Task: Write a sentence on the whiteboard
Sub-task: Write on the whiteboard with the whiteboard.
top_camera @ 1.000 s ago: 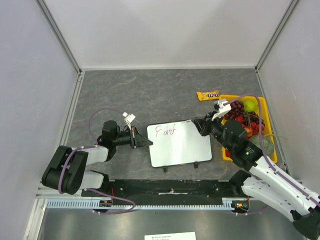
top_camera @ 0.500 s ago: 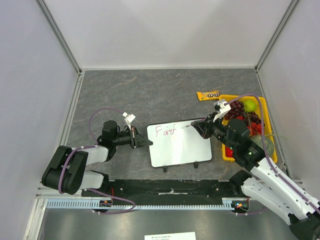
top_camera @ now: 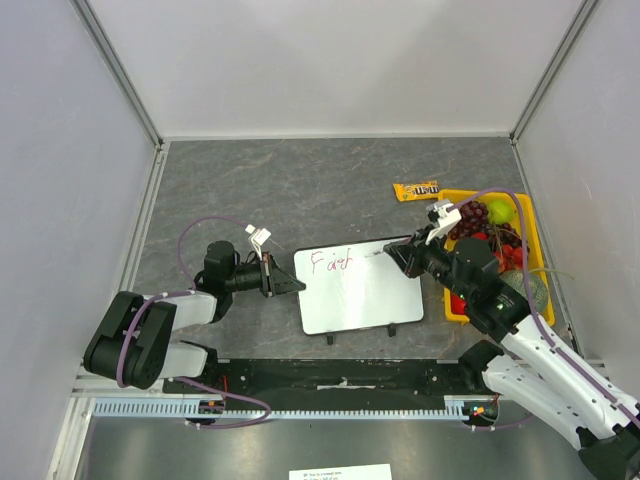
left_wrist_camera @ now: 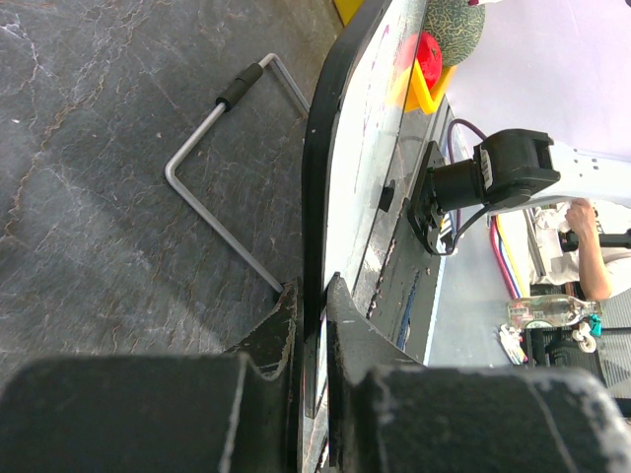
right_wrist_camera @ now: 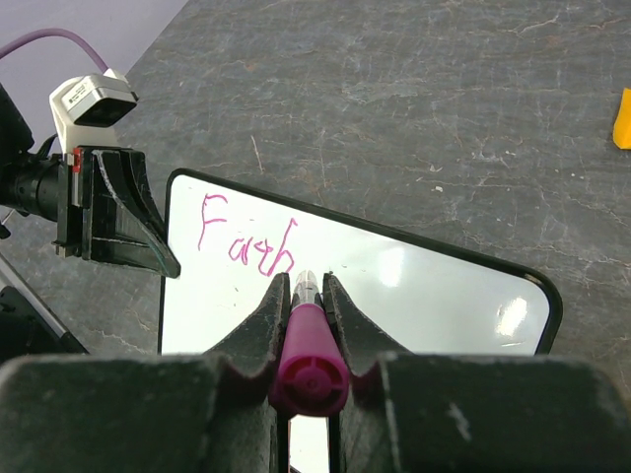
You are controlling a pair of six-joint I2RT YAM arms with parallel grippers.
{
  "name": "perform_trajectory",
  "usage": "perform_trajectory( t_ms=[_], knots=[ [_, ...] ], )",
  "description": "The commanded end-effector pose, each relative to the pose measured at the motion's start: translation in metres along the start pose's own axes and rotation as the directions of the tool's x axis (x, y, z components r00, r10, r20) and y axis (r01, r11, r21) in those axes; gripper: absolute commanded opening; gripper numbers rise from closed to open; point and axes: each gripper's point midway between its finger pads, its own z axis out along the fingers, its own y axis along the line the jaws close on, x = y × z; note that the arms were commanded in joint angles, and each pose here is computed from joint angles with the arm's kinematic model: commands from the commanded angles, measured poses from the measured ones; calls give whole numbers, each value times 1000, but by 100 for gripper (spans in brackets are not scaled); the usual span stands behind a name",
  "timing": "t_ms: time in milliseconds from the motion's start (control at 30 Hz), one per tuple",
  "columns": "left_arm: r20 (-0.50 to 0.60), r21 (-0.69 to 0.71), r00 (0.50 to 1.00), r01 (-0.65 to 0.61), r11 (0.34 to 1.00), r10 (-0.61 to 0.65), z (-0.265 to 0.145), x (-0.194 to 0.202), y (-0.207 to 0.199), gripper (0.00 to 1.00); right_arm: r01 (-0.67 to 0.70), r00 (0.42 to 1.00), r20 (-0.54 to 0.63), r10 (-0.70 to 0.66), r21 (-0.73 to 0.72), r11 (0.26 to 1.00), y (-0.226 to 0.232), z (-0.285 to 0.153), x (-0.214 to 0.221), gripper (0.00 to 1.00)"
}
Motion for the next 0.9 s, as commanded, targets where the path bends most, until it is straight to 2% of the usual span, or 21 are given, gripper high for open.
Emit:
perform_trajectory(
  t_ms=[0,300,500,867],
  knots=[
    [11,-70,999,-36,997,36,3,-2,16,2,21,997,68,-19,-28,999,8,3,-24,0],
    [11,-70,999,-37,997,38,3,-2,16,2,30,998,57,-31,21,999,-3,8,-19,0],
    [12,-71,999,-37,997,38,3,-2,16,2,20,997,69,-27,104,994,-19,7,-14,0],
    [13,-70,999,-41,997,42,3,-2,15,2,27,999,34,-32,133,991,-29,11,3,0]
  ],
)
